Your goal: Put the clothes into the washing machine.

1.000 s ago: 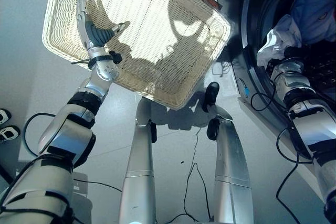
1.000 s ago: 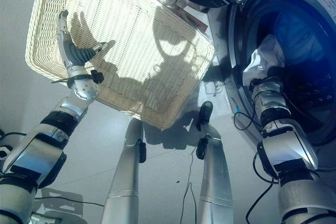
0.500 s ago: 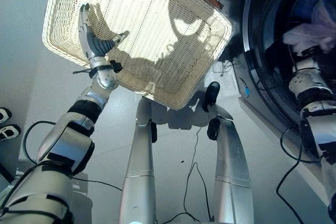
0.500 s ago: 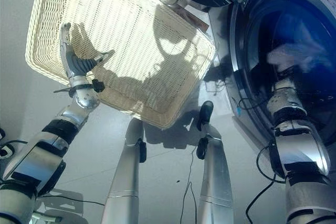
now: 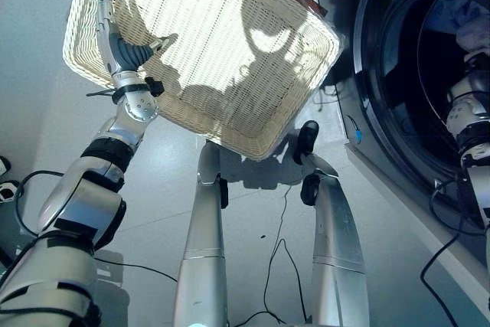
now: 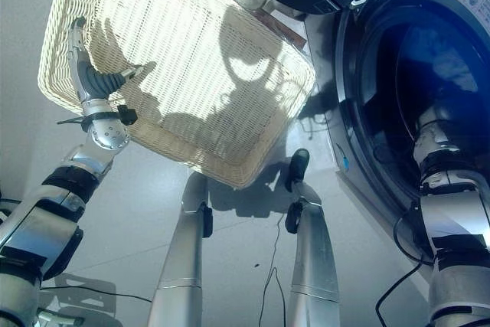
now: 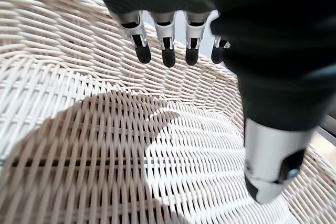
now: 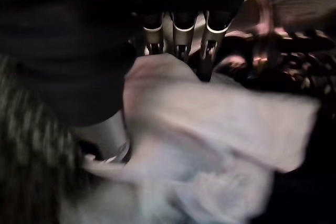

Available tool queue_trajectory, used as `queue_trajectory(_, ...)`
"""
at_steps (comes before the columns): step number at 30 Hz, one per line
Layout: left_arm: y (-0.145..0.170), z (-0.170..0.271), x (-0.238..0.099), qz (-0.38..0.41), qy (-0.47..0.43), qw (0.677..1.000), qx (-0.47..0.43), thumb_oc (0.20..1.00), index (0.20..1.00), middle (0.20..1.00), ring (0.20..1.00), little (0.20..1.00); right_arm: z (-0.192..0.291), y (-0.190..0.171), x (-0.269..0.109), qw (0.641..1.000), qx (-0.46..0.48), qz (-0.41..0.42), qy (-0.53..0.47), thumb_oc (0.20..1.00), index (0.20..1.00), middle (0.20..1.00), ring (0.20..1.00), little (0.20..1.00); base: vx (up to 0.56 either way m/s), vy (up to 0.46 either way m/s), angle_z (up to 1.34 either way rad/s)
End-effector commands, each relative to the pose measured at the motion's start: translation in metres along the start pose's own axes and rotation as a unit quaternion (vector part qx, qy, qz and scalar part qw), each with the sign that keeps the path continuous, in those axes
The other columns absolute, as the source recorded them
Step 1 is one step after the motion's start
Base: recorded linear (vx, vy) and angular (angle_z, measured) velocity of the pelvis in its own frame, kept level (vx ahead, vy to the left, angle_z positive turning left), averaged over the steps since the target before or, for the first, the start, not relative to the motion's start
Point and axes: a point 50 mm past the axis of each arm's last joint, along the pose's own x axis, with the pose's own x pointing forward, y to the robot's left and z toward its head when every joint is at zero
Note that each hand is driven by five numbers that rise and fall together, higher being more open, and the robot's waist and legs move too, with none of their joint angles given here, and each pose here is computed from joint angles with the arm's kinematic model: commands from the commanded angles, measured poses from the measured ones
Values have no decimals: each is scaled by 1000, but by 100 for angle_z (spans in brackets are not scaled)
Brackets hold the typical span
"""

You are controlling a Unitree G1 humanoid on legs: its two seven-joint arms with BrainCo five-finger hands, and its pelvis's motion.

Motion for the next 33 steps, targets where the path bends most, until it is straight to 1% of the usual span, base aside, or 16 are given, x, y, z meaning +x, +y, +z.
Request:
queue_trajectory(1, 3, 19, 17, 38, -15, 999, -35, 1000, 1000, 1000, 1000, 1000, 3, -9, 9, 990, -135, -2, -49, 1000, 1000, 1000, 1000, 1000, 0, 0, 0)
queue_trajectory(4, 5, 21, 20, 40, -18, 998, -34, 1000, 1000, 1000, 1000, 1000, -2, -3, 4, 967, -237, 13, -92, 1000, 1000, 1000, 1000, 1000, 0, 0, 0)
queue_trajectory(5, 4, 21, 19, 41, -20, 998, -35, 1000, 1000, 1000, 1000, 1000, -4, -2, 1, 961, -257, 15, -101, 1000, 1000, 1000, 1000, 1000, 0, 0, 0)
queue_trajectory(8, 4, 24, 20, 45, -23, 998, -36, 1000, 1000, 1000, 1000, 1000, -7, 1, -4, 955, -274, 7, -115, 1000, 1000, 1000, 1000, 1000, 0, 0, 0)
queue_trajectory(17, 7, 20, 18, 55, -22, 998, -34, 1000, 1000, 1000, 1000, 1000, -17, -2, -15, 959, -247, -30, -139, 1000, 1000, 1000, 1000, 1000, 0, 0, 0)
queue_trajectory(25, 9, 17, 16, 59, -18, 997, -38, 1000, 1000, 1000, 1000, 1000, -19, 3, -28, 964, -204, -28, -171, 1000, 1000, 1000, 1000, 1000, 0, 0, 0)
queue_trajectory(29, 5, 9, 6, 45, -2, 998, -42, 1000, 1000, 1000, 1000, 1000, -35, 11, -48, 968, -180, 23, -175, 1000, 1000, 1000, 1000, 1000, 0, 0, 0)
queue_trajectory(32, -3, -11, -21, 18, 29, 998, -49, 1000, 1000, 1000, 1000, 1000, -60, 21, -80, 964, -173, 114, -167, 1000, 1000, 1000, 1000, 1000, -33, 24, -1)
queue_trajectory(33, -5, -15, -27, 11, 37, 998, -52, 1000, 1000, 1000, 1000, 1000, -66, 22, -86, 963, -174, 132, -161, 1000, 1000, 1000, 1000, 1000, -59, 30, -4)
